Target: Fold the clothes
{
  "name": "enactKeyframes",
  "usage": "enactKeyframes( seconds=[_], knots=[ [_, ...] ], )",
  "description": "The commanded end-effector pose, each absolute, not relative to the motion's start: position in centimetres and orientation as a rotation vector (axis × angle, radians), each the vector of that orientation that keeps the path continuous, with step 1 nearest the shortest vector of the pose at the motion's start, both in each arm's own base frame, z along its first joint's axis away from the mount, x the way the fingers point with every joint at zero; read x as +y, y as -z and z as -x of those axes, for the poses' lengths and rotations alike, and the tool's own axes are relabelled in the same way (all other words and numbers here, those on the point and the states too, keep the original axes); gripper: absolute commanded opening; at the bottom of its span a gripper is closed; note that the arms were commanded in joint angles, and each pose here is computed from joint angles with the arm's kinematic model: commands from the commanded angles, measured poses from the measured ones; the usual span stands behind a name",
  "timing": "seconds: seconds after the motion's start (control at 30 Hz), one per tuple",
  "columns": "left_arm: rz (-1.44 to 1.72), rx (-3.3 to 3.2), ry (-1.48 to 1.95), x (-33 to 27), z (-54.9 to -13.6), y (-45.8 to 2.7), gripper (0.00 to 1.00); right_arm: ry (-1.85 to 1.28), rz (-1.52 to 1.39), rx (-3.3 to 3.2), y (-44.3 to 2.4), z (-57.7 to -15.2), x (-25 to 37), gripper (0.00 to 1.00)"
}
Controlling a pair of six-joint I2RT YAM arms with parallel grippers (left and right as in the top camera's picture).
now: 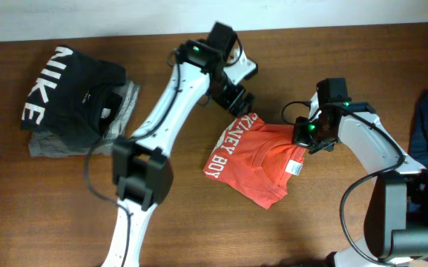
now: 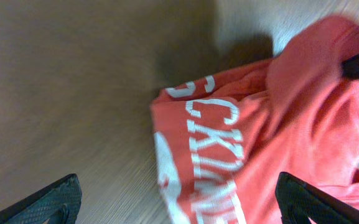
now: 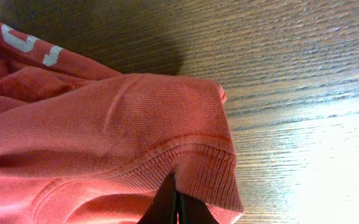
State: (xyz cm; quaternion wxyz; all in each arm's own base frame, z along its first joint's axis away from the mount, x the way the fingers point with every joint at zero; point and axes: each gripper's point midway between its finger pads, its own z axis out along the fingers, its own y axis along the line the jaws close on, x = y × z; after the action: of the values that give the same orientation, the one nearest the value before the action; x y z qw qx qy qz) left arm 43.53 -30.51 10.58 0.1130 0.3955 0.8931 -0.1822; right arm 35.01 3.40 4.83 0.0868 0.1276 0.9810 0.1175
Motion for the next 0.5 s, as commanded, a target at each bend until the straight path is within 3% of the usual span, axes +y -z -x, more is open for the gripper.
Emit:
enactKeyframes(
  seconds=[0.0,0.1,0.2,0.3,0.4,0.43,0.47],
  knots=[
    [-1.250,2.599,0.721,-32.3,-42.9,-7.2,0.99,-0.354,-0.328,2.877,-6.4,-35.7,3.3,0.04],
    [-1.250,2.594,0.725,-32.7,-43.4,-5.5,0.99,-0.355,-0.324,2.878,-6.4,-35.7,3.3,0.04],
    [-1.248,2.578,0.723,-33.0,-43.9,-5.2,0.89,-0.354,-0.324,2.878,-6.4,-35.6,3.3,0.04],
    [-1.249,2.565,0.721,-33.2,-44.1,-5.1,0.61,-0.354,-0.324,2.878,-6.4,-35.7,3.3,0.04],
    [-1.247,2.553,0.714,-33.3,-44.5,-4.9,0.11,-0.353,-0.324,2.878,-6.4,-35.7,3.3,0.04],
    [-1.245,2.550,0.713,-33.3,-44.6,-4.9,0.01,-0.353,-0.324,2.878,-6.4,-35.6,3.3,0.04],
    [-1.228,2.552,0.709,-33.2,-44.8,-5.0,0.00,-0.353,-0.325,2.879,-6.4,-35.6,3.3,0.04]
  ],
)
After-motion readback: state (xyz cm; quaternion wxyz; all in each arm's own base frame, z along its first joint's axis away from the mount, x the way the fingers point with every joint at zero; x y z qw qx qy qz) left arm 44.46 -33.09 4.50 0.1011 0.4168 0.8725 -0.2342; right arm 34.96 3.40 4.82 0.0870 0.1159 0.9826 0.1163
